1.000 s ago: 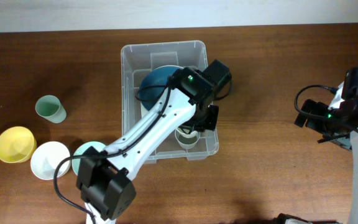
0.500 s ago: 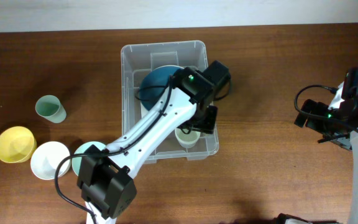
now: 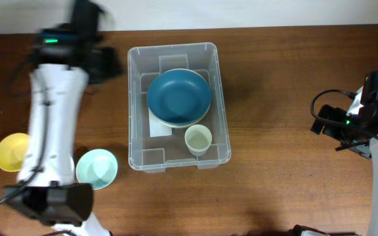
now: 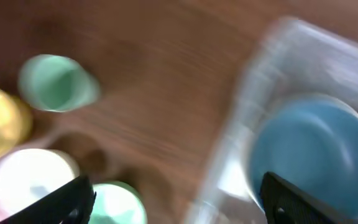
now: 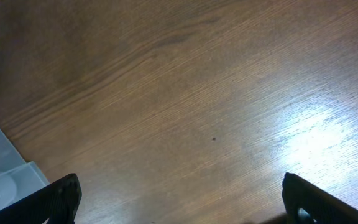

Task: Pack container
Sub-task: 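Move the left gripper back to the mint green cup and grasp it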

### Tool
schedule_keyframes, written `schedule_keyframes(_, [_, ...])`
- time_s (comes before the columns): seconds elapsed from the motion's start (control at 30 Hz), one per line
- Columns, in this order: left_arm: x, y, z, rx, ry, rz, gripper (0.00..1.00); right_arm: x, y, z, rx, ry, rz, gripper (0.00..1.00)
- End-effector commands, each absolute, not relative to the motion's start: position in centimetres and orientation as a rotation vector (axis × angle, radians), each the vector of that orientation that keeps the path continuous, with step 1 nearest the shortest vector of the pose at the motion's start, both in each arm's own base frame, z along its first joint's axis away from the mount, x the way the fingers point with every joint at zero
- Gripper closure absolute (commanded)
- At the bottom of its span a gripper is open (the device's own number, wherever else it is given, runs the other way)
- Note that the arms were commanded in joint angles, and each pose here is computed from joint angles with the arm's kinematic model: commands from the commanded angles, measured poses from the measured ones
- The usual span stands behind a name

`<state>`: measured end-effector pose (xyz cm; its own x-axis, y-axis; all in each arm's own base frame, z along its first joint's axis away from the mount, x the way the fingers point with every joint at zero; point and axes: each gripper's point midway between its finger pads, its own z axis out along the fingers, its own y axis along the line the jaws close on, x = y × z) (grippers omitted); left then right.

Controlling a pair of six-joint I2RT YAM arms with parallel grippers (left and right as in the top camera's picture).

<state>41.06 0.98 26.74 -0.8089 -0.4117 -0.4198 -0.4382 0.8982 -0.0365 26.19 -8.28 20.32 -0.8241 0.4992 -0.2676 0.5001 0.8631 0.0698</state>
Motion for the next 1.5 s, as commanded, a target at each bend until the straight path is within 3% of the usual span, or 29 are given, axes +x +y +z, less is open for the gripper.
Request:
schedule_keyframes(0.0, [41.1,7.4,25.5,-0.817,2.610,0.162,0.13,26.3,-8.3,21.1,0.742,2.734,0.000,0.01])
schedule_keyframes(0.17, [41.8,11.6,20.9,-0.939,2.685,0.218,0.13,26.3,-8.3,21.1,0.741,2.734,0.000,0.01])
schedule_keyframes(0.53, [42.7,13.8,7.8,-1.053,2.945,0.290,0.08,26.3,-8.3,21.1,0.741,2.735,-0.001,0.01])
schedule_keyframes(0.7, [42.6,14.0,6.7,-1.066,2.963,0.297,0.11,26.4,-8.3,21.1,0.740,2.733,-0.001,0.01])
schedule_keyframes(0.8, [42.7,14.2,6.7,-1.064,2.955,0.309,0.19,26.4,-8.3,21.1,0.740,2.733,-0.001,0.01])
schedule_keyframes(1.27, [43.2,14.7,3.9,-1.075,2.967,0.322,0.22,26.4,-8.3,21.1,0.740,2.732,-0.001,0.01])
schedule_keyframes(1.33, [43.1,14.7,3.3,-1.065,2.987,0.326,0.29,26.4,-8.3,21.1,0.736,2.733,-0.003,0.01])
schedule_keyframes(1.47, [43.1,14.7,3.1,-1.029,3.007,0.326,0.57,26.4,-8.4,21.1,0.737,2.733,-0.007,0.01])
